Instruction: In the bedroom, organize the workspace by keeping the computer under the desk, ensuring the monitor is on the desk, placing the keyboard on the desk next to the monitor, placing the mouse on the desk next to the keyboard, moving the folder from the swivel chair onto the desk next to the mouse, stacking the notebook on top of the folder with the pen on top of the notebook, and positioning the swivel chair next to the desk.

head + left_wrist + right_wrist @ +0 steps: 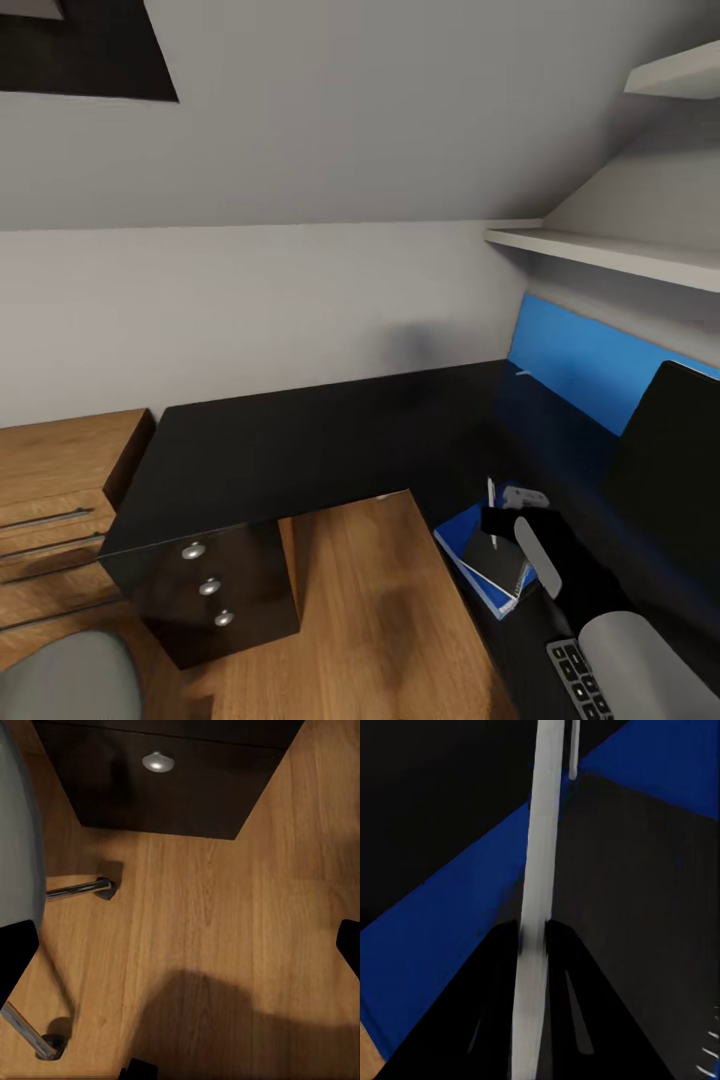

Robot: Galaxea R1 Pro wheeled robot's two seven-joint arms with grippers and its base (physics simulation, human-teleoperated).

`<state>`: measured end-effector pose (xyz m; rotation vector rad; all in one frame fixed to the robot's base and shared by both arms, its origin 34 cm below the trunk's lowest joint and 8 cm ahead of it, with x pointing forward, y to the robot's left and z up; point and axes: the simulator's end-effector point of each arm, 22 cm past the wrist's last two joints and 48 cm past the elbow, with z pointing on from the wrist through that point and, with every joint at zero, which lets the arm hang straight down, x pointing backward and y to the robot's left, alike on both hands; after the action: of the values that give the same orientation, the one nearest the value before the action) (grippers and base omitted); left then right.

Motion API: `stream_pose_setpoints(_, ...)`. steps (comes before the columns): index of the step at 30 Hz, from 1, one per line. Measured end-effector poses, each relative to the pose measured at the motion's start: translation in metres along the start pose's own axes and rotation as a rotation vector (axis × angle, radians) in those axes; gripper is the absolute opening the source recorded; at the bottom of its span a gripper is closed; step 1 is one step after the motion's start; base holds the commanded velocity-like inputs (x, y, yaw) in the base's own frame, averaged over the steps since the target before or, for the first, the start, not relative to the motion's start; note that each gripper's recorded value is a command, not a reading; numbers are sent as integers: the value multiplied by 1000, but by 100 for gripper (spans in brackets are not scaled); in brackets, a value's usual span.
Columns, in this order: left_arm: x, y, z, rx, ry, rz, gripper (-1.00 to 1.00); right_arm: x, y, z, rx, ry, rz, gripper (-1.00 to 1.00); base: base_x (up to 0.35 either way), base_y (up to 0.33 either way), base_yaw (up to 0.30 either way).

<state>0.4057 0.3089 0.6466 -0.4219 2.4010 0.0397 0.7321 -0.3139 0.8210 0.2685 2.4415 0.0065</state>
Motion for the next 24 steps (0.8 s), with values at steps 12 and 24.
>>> stream_pose_setpoints(12,0,0,0,0,0,-1,100,20,-17,16,37,-15,23,-100,-5,0,0)
stream_pose_setpoints(24,0,0,0,0,0,-1,100,21,-17,17,38,-11,23,-100,-51,-11,0)
